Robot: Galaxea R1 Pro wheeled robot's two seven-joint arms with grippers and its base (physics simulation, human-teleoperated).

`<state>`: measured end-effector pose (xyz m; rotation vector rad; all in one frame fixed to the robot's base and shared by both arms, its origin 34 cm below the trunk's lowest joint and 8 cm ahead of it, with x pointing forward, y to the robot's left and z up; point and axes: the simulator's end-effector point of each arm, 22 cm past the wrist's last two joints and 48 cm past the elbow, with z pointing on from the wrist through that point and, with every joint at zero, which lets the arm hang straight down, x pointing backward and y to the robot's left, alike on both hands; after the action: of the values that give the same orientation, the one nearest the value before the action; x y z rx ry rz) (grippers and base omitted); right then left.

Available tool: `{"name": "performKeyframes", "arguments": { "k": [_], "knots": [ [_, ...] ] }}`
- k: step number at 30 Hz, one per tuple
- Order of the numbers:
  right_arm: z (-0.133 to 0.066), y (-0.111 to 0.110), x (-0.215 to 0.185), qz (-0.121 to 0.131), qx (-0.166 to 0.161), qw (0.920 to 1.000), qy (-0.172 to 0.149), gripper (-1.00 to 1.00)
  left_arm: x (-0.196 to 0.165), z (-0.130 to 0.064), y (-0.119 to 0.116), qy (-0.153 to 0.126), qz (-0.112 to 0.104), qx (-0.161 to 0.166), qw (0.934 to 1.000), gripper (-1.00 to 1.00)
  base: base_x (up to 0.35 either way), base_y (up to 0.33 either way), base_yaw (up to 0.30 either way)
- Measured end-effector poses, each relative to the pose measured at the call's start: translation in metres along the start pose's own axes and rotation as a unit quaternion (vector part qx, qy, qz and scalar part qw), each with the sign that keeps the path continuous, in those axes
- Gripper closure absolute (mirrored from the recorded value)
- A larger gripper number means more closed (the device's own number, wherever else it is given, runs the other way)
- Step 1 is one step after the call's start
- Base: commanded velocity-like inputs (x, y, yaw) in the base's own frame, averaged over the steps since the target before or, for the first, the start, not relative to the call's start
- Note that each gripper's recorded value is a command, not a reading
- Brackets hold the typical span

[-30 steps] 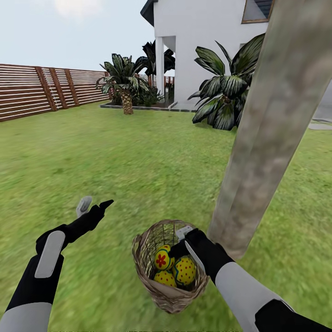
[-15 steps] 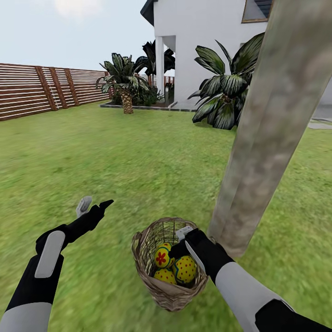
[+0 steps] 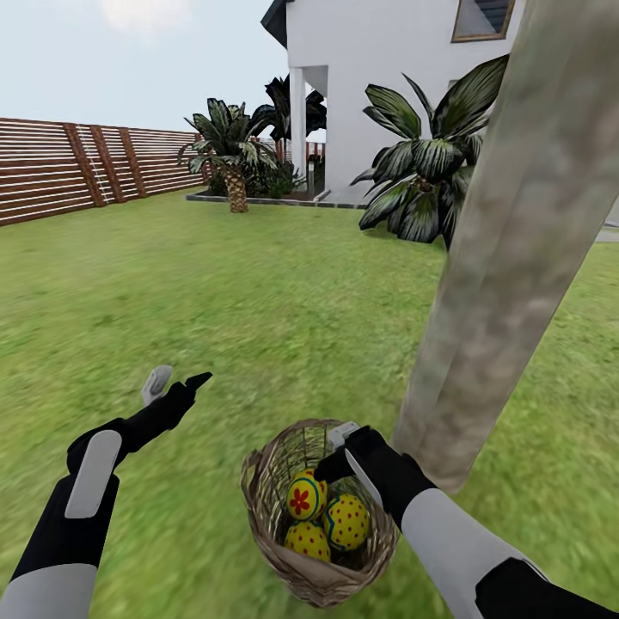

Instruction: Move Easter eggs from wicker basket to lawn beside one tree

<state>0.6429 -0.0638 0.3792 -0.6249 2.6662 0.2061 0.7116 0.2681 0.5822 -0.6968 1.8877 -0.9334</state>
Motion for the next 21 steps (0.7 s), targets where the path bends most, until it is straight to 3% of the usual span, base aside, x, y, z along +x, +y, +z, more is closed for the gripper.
{"name": "performKeyframes", "arguments": {
  "k": [7,15,21],
  "knots": [
    [0.001,0.001,0.001,0.002,-0.001,1.0000,0.002,-1.00,0.004,0.002,-0.003,0.002,-0.004,0.003,1.0000,-1.00,0.005,0.000,0.000],
    [-0.001,0.003,0.026,0.010,-0.004,0.9982,0.059,-1.00,0.005,0.002,-0.004,0.002,-0.005,0.004,1.0000,-1.00,0.000,0.000,0.000],
    [0.006,0.009,0.031,0.015,-0.013,0.9981,0.059,-1.00,0.011,0.003,0.004,0.003,-0.005,0.004,1.0000,-1.00,0.000,0.000,0.000]
  ]
}}
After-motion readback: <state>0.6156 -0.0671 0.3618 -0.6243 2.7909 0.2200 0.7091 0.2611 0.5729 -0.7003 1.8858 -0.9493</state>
